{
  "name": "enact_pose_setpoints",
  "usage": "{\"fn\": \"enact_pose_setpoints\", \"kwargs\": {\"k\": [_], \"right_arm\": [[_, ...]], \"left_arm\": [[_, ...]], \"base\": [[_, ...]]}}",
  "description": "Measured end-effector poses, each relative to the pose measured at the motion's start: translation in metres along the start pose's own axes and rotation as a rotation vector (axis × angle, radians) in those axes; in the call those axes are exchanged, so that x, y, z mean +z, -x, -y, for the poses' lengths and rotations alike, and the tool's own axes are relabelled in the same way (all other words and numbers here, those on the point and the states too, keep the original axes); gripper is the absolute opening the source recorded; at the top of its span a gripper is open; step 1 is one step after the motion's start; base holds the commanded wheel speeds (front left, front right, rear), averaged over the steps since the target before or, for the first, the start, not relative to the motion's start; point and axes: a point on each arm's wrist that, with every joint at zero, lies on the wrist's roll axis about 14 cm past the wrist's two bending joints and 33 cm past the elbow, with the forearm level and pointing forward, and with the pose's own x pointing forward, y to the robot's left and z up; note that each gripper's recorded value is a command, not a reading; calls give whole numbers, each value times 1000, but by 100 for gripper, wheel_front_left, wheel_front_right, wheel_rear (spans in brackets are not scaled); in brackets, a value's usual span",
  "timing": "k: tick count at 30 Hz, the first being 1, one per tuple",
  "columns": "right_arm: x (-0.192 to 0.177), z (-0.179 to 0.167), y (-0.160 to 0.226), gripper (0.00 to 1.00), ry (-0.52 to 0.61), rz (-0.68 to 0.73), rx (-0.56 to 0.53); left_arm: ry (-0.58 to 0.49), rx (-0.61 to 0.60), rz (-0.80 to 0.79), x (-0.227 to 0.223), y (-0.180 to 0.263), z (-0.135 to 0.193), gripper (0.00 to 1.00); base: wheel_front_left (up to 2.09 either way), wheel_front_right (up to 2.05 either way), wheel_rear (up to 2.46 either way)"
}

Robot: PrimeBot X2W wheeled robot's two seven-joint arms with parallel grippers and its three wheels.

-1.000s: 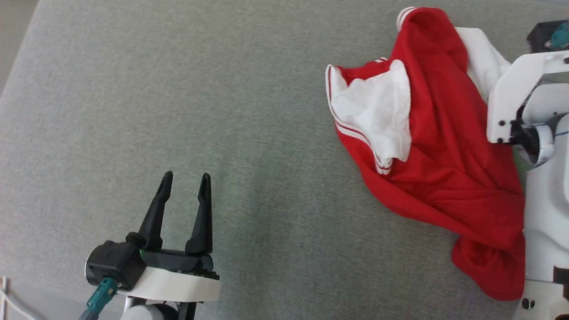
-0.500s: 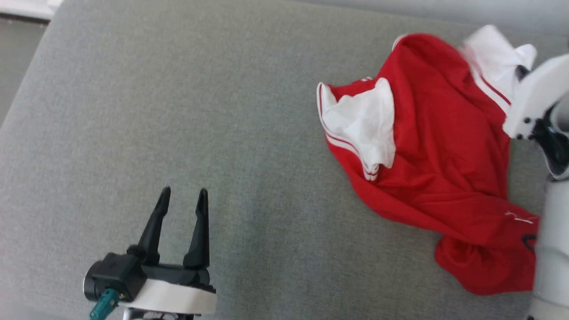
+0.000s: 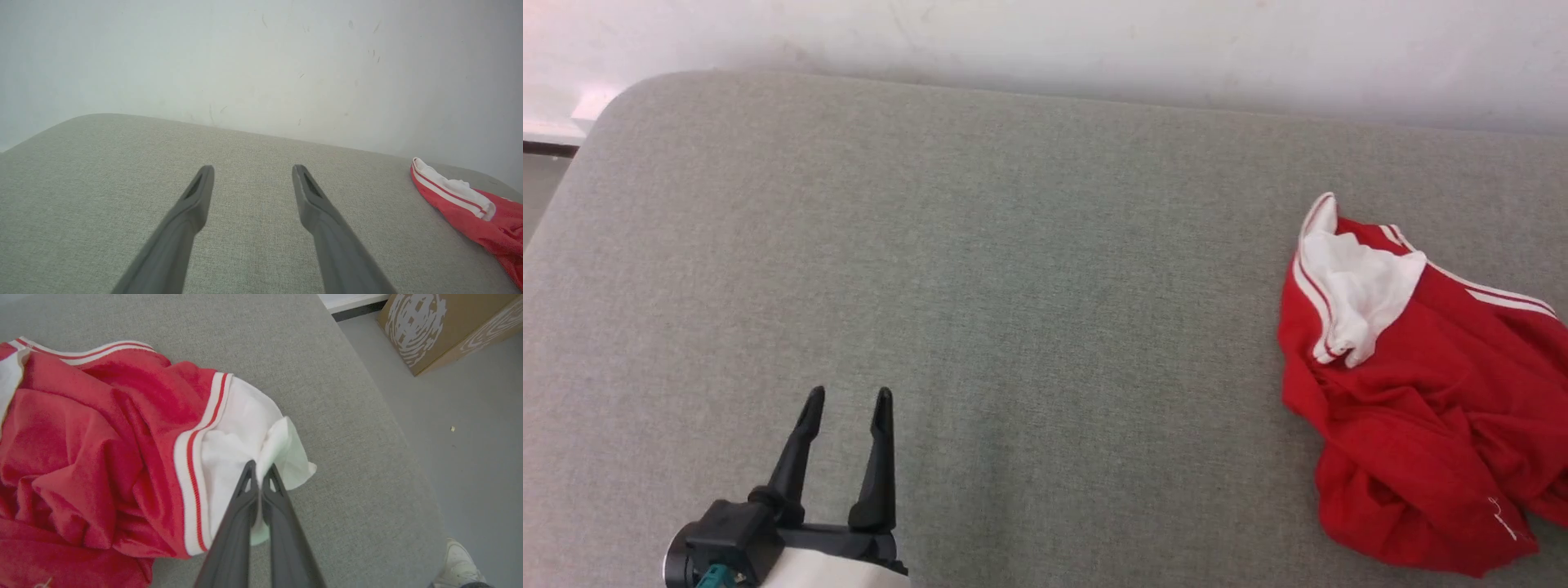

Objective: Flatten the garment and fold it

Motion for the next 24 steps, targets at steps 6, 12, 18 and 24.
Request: {"fn": "enact_pose_setpoints", "kwargs": {"k": [6, 12, 18, 24], "right_arm": [[-21, -9, -10, 100, -44, 15, 46], [27, -57, 1, 100, 3, 193, 174], [66, -117, 17, 100, 27, 288, 343], [54, -167, -2, 100, 99, 185, 430]], "left_arm": [[-8, -18, 6, 5, -3, 3, 100], [-9, -28, 17, 10, -3, 6, 100], [-7, -24, 10, 8, -4, 6, 100], [-9, -19, -16, -1, -7, 5, 100]], "base": [[0, 0, 0], [0, 0, 0], [0, 0, 0], [0, 0, 0]]}}
